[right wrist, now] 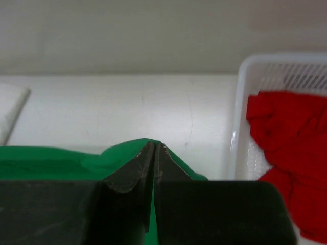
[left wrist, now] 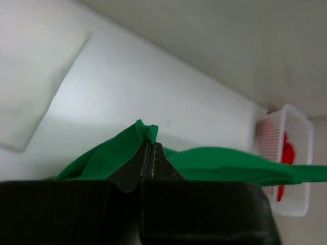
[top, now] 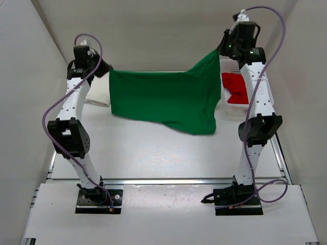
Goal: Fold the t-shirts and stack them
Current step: Flatten out the tshirt
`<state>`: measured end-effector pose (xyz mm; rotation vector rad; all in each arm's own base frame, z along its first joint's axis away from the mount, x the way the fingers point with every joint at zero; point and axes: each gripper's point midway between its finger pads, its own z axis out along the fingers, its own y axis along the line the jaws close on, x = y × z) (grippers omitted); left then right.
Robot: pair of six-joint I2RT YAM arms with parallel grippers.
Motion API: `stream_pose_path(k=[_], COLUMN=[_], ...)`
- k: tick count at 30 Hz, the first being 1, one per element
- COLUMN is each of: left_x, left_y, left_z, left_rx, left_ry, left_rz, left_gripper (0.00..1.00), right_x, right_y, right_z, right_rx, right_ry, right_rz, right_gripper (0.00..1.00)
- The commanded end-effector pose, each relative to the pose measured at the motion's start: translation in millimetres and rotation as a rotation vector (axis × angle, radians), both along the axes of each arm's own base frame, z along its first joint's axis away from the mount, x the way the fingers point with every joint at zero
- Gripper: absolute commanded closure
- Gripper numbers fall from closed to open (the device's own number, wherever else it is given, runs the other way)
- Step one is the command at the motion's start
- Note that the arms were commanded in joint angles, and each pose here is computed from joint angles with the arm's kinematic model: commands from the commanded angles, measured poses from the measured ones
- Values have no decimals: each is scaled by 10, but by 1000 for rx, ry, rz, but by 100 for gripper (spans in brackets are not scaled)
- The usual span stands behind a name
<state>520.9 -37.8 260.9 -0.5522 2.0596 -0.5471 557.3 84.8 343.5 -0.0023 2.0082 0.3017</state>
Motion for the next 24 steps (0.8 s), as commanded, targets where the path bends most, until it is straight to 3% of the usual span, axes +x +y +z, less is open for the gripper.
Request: stream_pose_path(k=[1, 5, 7, 9, 11, 12, 13, 14, 15, 18, 19, 21, 22, 24], left_x=[31, 21, -98, -198, -433, -444, -618, -719, -764, -1044, -1121, -1305, -1416, -1653], left_y=[-110, 188, 330, 407, 421, 460, 473, 485, 492, 448, 433, 491, 446, 435], left_z=[1689, 2092, 2275, 2102, 2061, 1614, 1787, 1523, 1179, 538, 189, -111, -410, -711], left_rx=[-40, -100, -88, -54, -39, -38, -22, -13, -1, 39, 39, 53, 62, 85], left_ry=[-389, -479, -537, -510, -550, -475, -553, -527, -465, -362, -301, -258, -199, -137], left_rz=[-22, 20, 56, 84, 98, 122, 142, 161, 167, 173, 171, 210, 199, 222], left_gripper=[100, 100, 100, 100, 100, 100, 100, 100, 100, 100, 100, 100, 100, 100], right_x=[-434, -842, -991, -1135, -1065, -1228, -1111, -1185, -1388, -1605, -1721, -1946, -2017, -2297], right_y=[-26, -187, -271, -248, -83, -177, -100, -50, -68, -3, -10, -53, -77, -114], right_z=[2020, 2721, 2784, 2683, 2096, 2084, 1556, 1141, 1154, -242, -320, -1070, -1105, -1682], right_rx=[102, 144, 169, 160, 105, 95, 95, 134, 140, 129, 156, 184, 189, 189], right_ry=[-541, -743, -741, -691, -541, -537, -438, -372, -395, -135, -125, 14, 9, 139], right_rz=[10, 24, 39, 45, 52, -9, -4, -5, -10, -72, -70, -110, -128, -163], right_gripper=[100, 100, 100, 100, 100, 100, 100, 100, 100, 100, 100, 100, 100, 100])
